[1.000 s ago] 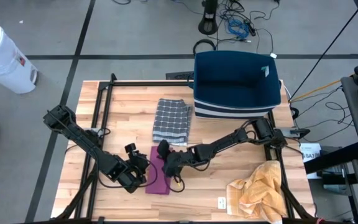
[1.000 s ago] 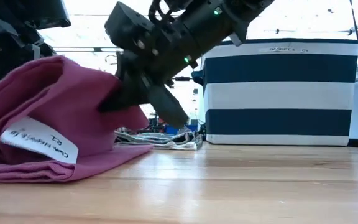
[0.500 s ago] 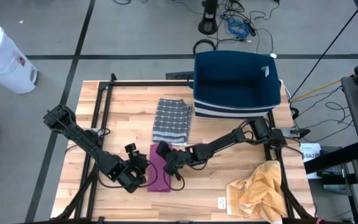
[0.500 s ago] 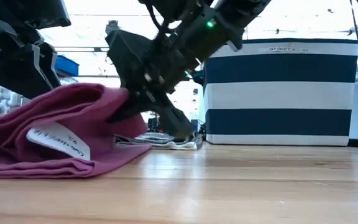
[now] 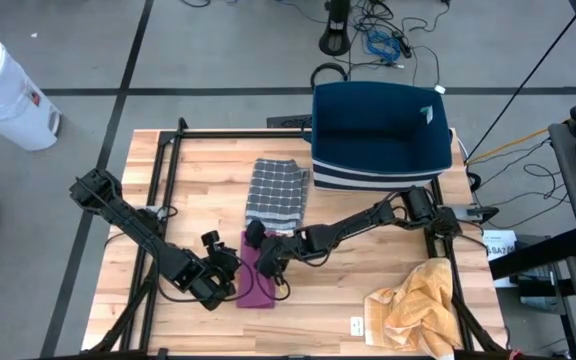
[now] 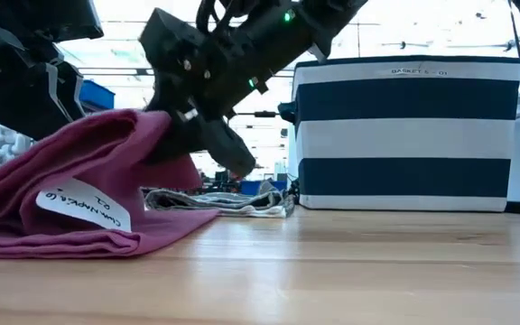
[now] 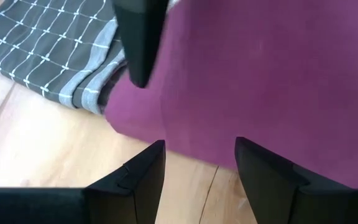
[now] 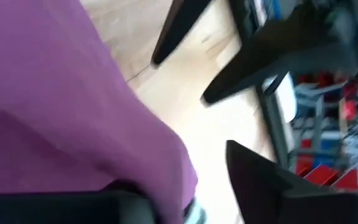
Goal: Fold towel
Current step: Fold the pink towel
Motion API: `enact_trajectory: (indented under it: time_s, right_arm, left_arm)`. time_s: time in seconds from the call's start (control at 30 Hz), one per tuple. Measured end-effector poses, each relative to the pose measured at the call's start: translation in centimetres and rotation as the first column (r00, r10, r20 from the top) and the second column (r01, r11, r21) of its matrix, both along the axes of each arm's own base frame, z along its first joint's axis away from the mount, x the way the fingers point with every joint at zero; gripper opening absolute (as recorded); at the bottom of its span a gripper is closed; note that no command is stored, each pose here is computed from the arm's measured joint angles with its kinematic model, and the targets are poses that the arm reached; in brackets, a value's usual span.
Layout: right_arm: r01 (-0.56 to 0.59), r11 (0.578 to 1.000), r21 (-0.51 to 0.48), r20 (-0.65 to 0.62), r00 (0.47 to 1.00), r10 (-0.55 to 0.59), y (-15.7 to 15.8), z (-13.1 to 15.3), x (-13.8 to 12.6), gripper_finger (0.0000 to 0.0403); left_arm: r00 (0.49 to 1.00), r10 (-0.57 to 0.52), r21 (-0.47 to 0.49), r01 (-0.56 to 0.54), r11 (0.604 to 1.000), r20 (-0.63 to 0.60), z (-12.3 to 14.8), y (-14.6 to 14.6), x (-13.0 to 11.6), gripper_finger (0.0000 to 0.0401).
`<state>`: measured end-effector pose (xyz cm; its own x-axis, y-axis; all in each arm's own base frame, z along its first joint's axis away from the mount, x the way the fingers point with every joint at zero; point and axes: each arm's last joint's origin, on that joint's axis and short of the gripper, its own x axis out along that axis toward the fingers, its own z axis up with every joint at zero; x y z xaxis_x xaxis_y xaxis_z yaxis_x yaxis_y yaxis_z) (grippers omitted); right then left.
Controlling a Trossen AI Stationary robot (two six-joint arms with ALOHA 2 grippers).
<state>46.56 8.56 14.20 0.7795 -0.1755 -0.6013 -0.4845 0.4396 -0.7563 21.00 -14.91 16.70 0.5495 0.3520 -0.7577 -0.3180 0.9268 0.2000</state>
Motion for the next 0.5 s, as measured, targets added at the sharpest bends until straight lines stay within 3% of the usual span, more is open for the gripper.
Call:
enact_trajectory:
  time_s: [0.2, 0.5]
  right_arm:
    - [0.165, 0.986, 0.01, -0.125, 0.979, -0.162, -2.0, -1.1, -0.8, 0.0206]
    - [0.337, 0.94, -0.043, -0.271, 0.902, -0.336, -2.9, -2.1, -2.6, 0.0211]
  left_arm:
    - [1.0, -0.001, -0.003, 0.001, 1.0, -0.003, 0.0, 0.0, 0.0, 0.0202]
    - [1.0, -0.002, -0.002, 0.002, 1.0, -0.003, 0.0, 0.0, 0.0, 0.0202]
